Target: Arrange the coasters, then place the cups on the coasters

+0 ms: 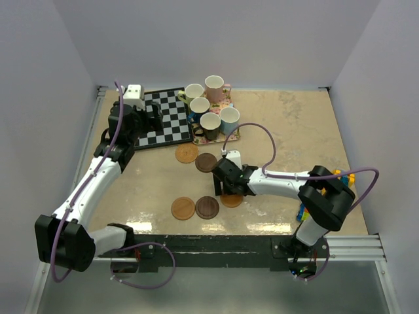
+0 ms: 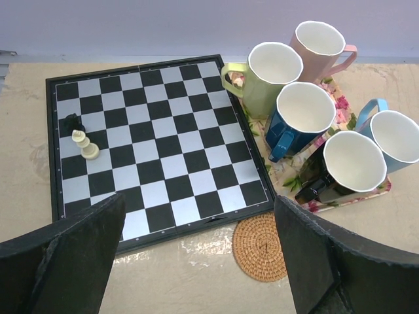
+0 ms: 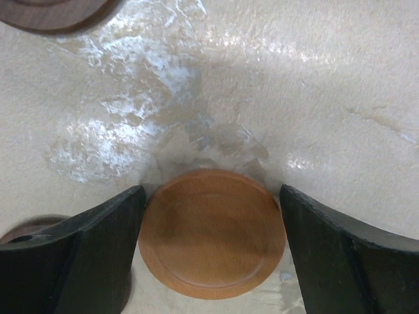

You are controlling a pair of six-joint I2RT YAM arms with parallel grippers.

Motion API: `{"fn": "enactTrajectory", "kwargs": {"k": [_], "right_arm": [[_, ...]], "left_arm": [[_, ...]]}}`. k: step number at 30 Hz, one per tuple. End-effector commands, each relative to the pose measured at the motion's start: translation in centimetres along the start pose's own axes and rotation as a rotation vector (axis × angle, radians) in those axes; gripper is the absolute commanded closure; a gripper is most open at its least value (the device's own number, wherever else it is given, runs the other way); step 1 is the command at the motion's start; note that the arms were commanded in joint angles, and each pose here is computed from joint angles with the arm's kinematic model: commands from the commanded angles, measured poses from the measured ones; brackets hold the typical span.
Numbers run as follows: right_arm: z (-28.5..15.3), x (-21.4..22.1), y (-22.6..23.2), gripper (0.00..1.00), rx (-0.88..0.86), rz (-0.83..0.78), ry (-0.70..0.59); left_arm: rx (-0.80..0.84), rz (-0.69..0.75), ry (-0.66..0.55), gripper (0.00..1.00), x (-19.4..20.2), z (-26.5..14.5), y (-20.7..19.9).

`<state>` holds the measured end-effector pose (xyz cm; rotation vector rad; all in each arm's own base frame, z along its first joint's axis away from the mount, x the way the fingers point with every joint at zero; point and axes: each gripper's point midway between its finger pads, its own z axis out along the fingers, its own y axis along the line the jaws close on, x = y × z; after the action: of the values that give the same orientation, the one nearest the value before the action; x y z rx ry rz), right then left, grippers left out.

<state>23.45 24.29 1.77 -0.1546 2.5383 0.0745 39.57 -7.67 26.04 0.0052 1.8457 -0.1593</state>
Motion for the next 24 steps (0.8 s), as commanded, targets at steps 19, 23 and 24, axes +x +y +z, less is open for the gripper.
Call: {"fn": "enactTrajectory", "kwargs": {"k": [19,23,24], "right_arm": [[-0.8,-6.2,0.3,0.44,-0.031,0.050,-0.111],[-0.1,-5.7,-0.6,0.57,-0.019,0.066,-0.100],[0.1,-5.5,-1.0,0.60,-0.012,0.071,-0.095]], "left_arm": [[0.020,-0.015,-0.069,0.00,-1.9,-0.4,-0.7],[0.018,-0.015,-0.070,0.00,-1.9,-0.4,-0.7],[0.016,-0.015,-0.068,0.00,-1.8,-0.3,-0.7]]}}
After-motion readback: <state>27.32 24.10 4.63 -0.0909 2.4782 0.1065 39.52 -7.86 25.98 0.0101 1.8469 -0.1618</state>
